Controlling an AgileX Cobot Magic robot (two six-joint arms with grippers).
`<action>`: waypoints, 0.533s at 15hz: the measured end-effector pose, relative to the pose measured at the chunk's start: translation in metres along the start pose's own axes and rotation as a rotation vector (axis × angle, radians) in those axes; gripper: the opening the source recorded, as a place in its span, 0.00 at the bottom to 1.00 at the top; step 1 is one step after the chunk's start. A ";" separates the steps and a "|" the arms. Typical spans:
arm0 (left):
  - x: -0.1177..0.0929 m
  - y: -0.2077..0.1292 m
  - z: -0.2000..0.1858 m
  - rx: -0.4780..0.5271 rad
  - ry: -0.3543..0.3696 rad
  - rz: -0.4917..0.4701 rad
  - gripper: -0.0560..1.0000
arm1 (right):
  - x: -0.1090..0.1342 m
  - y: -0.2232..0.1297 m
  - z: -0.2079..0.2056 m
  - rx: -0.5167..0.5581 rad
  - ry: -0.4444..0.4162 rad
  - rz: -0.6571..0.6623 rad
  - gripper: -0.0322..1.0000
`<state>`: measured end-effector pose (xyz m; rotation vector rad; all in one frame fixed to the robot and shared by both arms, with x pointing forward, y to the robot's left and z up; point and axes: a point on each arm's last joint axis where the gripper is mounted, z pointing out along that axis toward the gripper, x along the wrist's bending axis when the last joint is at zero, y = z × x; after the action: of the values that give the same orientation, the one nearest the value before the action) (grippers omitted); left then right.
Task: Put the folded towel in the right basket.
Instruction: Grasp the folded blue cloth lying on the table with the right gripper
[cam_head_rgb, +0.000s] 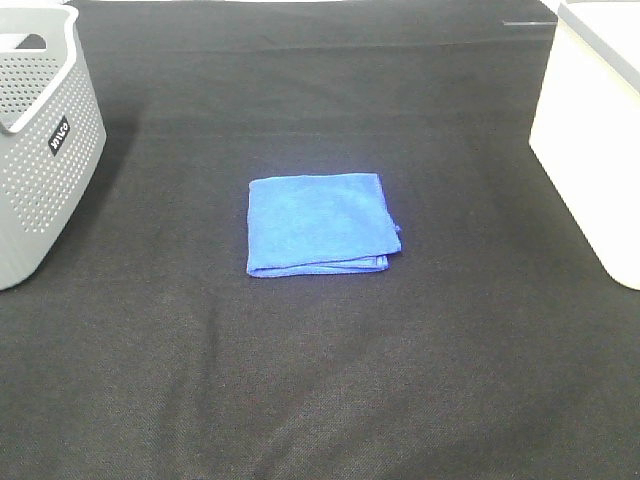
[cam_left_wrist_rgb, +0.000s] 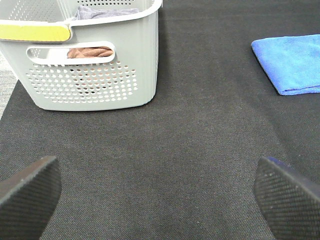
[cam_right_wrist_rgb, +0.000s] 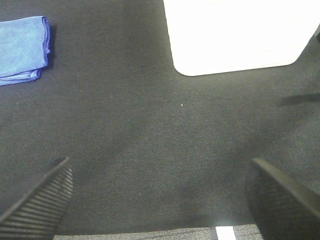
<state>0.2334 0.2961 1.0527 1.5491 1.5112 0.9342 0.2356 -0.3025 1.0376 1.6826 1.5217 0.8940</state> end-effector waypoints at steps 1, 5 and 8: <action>0.000 0.000 0.000 0.000 0.000 0.000 0.97 | 0.000 0.000 0.000 0.000 0.000 0.000 0.91; 0.000 0.000 0.000 0.000 0.000 0.000 0.97 | 0.000 0.000 0.000 0.000 0.000 0.000 0.91; 0.000 0.000 0.000 0.000 0.000 0.000 0.97 | 0.000 0.000 0.000 0.000 0.000 0.000 0.91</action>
<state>0.2334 0.2961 1.0527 1.5491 1.5112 0.9342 0.2356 -0.3025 1.0376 1.6826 1.5217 0.8940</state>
